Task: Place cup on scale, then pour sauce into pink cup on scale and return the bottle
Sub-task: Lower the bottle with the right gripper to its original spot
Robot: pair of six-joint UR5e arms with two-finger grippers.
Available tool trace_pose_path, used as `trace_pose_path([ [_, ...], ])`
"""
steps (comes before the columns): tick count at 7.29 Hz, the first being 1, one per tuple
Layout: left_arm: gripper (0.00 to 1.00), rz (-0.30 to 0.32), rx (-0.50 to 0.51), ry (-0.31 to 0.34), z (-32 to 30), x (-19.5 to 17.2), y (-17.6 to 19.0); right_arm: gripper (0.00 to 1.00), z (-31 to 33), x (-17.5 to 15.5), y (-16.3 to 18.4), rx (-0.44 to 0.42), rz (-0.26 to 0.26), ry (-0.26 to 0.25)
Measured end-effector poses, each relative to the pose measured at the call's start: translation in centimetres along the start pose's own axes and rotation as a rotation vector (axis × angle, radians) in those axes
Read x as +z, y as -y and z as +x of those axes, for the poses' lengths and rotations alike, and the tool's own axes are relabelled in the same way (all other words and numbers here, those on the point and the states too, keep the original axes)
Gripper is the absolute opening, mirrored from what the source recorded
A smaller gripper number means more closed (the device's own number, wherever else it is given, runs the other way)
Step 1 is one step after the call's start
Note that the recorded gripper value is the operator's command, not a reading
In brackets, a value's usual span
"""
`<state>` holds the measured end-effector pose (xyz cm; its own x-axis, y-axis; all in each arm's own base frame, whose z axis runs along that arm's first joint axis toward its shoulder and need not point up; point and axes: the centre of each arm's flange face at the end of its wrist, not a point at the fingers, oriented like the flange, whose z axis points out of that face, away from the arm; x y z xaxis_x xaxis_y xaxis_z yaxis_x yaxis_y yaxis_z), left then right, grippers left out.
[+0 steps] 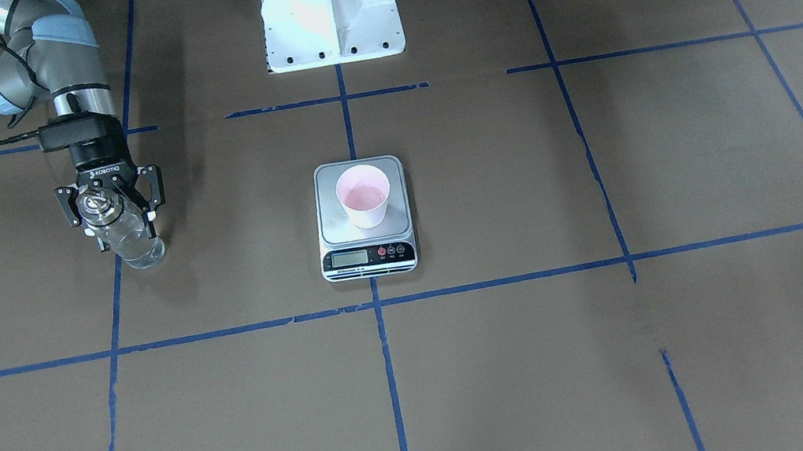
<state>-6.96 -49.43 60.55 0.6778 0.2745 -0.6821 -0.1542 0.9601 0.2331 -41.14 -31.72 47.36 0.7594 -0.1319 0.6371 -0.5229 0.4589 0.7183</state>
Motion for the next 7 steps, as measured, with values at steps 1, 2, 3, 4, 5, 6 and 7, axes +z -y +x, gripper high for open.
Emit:
trace_pose_path([
  [1, 1.00, -0.001, -0.001, 0.000, -0.01, 0.01, -0.01, 1.00, 0.00, 0.00, 0.00, 0.000, 0.000, 0.000],
  [2, 1.00, -0.002, -0.002, 0.000, -0.04, 0.05, -0.03, 1.00, 0.01, 0.00, 0.00, 0.001, 0.000, 0.000],
  [3, 1.00, -0.003, -0.003, -0.001, -0.08, 0.09, -0.08, 1.00, 0.01, 0.00, -0.01, 0.000, 0.000, 0.000],
  [4, 1.00, -0.003, -0.003, -0.001, -0.10, 0.12, -0.11, 1.00, 0.04, 0.01, -0.03, 0.000, 0.000, 0.000],
  [5, 1.00, -0.004, -0.004, -0.001, -0.12, 0.14, -0.14, 1.00, 0.07, 0.00, -0.04, 0.000, 0.000, -0.001],
  [6, 1.00, -0.004, -0.004, -0.001, -0.12, 0.15, -0.17, 1.00, 0.13, -0.01, -0.06, 0.002, 0.000, -0.001],
  [7, 1.00, -0.004, -0.004, -0.001, -0.11, 0.14, -0.18, 1.00, 0.41, -0.08, -0.20, 0.019, -0.002, -0.003],
])
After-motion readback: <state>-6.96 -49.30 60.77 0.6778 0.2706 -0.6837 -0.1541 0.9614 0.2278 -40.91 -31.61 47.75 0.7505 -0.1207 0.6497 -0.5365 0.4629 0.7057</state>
